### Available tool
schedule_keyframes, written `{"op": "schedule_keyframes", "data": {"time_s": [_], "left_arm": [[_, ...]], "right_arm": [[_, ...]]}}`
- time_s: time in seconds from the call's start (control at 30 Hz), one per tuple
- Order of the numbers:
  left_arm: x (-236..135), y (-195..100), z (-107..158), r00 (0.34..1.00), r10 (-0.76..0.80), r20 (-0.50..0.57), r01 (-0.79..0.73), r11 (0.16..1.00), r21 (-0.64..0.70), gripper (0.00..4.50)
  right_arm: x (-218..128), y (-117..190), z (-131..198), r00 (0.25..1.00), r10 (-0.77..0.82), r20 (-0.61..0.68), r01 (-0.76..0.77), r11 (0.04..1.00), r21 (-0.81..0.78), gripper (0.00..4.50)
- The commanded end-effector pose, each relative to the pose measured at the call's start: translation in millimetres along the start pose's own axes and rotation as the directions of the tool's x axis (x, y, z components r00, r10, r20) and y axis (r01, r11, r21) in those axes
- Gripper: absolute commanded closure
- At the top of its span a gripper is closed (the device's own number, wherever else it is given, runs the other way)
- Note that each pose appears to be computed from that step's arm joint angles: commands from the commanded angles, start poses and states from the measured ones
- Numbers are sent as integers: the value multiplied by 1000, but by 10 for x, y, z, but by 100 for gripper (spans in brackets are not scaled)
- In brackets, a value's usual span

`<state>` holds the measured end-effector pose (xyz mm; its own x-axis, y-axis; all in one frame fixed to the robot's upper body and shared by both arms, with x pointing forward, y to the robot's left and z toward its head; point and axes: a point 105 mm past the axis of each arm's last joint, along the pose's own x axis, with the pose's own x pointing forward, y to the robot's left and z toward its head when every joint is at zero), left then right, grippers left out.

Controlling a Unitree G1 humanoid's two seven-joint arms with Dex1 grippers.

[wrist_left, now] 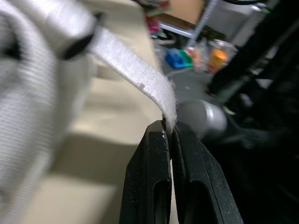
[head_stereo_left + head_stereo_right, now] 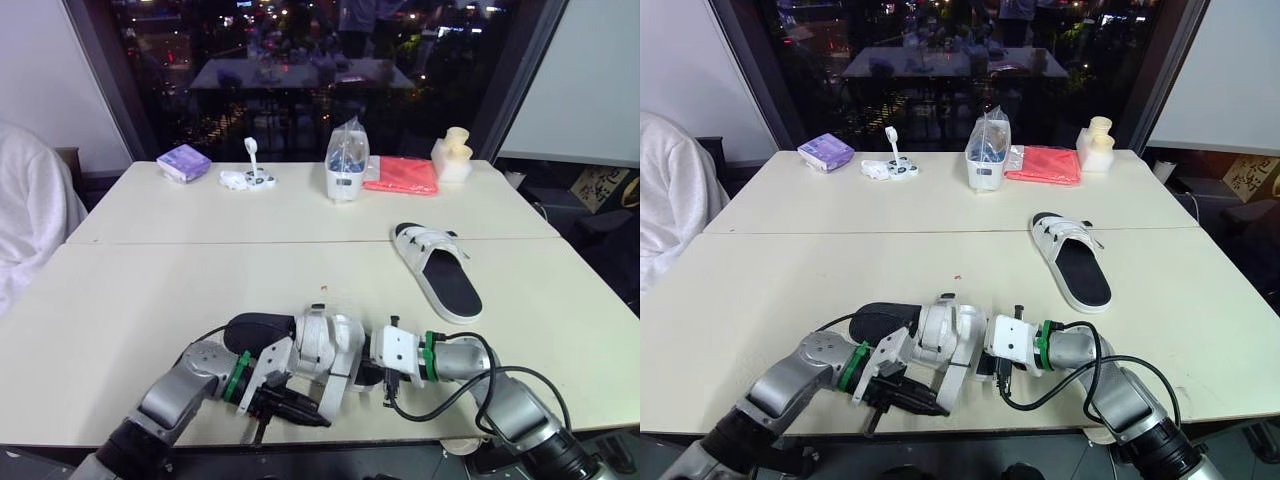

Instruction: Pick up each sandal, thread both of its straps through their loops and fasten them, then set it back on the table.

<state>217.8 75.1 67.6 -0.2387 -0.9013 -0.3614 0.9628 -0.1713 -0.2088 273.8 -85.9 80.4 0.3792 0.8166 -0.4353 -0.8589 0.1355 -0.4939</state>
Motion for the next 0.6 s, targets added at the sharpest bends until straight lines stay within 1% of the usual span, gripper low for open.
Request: {"op": "schedule_keyframes", "data": {"time_s": [0.03,0.17,0.23,0.27,0.4,0.47,0.6], "left_arm": [[3,-183,103,993,-116,-11,117,992,45,447],[-74,-285,179,983,-173,-65,181,969,165,447],[-81,-291,228,982,-175,-65,185,959,214,447],[-83,-278,275,983,-172,-69,184,948,260,447],[-118,-131,503,988,-140,-68,156,909,386,447],[-131,-89,563,988,-136,-68,152,901,407,447],[-165,97,787,995,-90,-31,94,894,438,447]], "right_arm": [[43,229,-189,994,88,-62,-85,995,59,450],[33,222,-195,994,90,-66,-86,995,56,450],[27,217,-195,994,90,-67,-86,995,55,450],[23,214,-198,994,89,-69,-86,995,55,450],[14,208,-203,993,91,-71,-87,995,53,450],[14,206,-201,993,91,-71,-87,995,53,450],[17,215,-204,993,95,-73,-92,995,46,450]]}}
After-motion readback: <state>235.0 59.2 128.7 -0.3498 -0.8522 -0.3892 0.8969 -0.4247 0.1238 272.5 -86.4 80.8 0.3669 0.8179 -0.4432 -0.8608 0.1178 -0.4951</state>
